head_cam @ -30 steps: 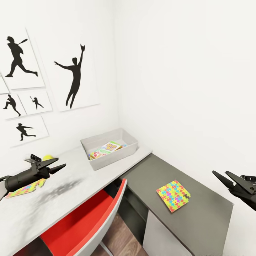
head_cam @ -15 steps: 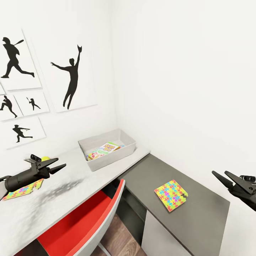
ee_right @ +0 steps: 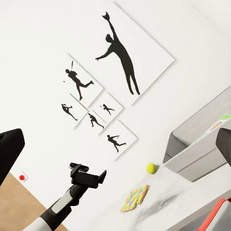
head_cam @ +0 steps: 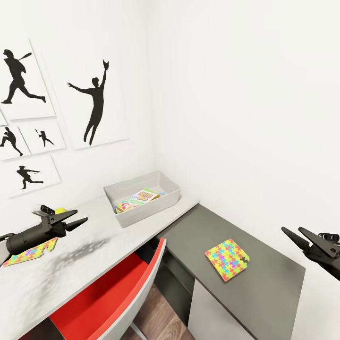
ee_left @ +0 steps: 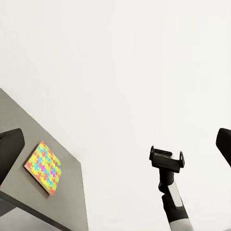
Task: Put all the toys in the child's room - the three board games (two on the bed and one on the table), the two jigsaw puzzles on the table, and the tennis ball on the table - inside the toy box on the table in the child's room.
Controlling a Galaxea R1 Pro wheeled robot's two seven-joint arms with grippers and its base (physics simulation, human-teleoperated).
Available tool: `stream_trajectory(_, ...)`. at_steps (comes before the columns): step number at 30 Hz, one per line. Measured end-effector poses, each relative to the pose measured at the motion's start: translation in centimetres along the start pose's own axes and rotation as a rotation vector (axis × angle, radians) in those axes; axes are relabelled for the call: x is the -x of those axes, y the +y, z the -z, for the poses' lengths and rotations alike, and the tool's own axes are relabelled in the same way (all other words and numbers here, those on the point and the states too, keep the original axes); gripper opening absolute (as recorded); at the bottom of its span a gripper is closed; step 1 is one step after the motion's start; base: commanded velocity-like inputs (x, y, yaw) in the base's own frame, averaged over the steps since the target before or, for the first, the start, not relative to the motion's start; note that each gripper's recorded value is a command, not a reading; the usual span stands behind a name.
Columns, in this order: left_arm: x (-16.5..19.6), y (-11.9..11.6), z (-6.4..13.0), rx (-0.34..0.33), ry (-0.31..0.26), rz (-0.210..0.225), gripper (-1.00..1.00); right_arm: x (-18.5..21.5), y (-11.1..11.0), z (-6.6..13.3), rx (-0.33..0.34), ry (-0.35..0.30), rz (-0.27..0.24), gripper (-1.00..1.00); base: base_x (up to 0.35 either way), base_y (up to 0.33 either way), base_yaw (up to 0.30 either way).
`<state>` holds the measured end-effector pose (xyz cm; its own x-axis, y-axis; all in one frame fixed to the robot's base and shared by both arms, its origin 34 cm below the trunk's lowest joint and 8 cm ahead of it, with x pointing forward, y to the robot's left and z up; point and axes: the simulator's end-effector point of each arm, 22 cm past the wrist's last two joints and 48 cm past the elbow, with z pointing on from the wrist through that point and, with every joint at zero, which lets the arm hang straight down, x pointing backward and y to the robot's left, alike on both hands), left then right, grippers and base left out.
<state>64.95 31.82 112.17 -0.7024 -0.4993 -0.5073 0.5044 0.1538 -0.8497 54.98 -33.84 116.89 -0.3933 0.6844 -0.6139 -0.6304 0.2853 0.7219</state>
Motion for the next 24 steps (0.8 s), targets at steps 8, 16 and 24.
stream_trajectory(8, 0.0, 0.03, 0.0, 0.001, 0.0, 0.0, 1.0, 0.03, 0.05, 0.02, 0.003, -0.001, 0.0, 1.0, -0.06, 0.0, 0.0)
stream_trajectory(16, 0.08, -0.27, 0.0, -0.003, -0.001, -0.004, 1.0, 0.12, 0.3, 0.04, 0.007, -0.002, 0.004, 1.0, -0.099, 0.0, -0.09)
stream_trajectory(24, 0.21, -0.84, 0.02, -0.009, -0.002, -0.013, 1.0, 0.32, 0.79, 0.09, 0.014, -0.006, 0.011, 1.0, -0.02, 0.0, -0.195)
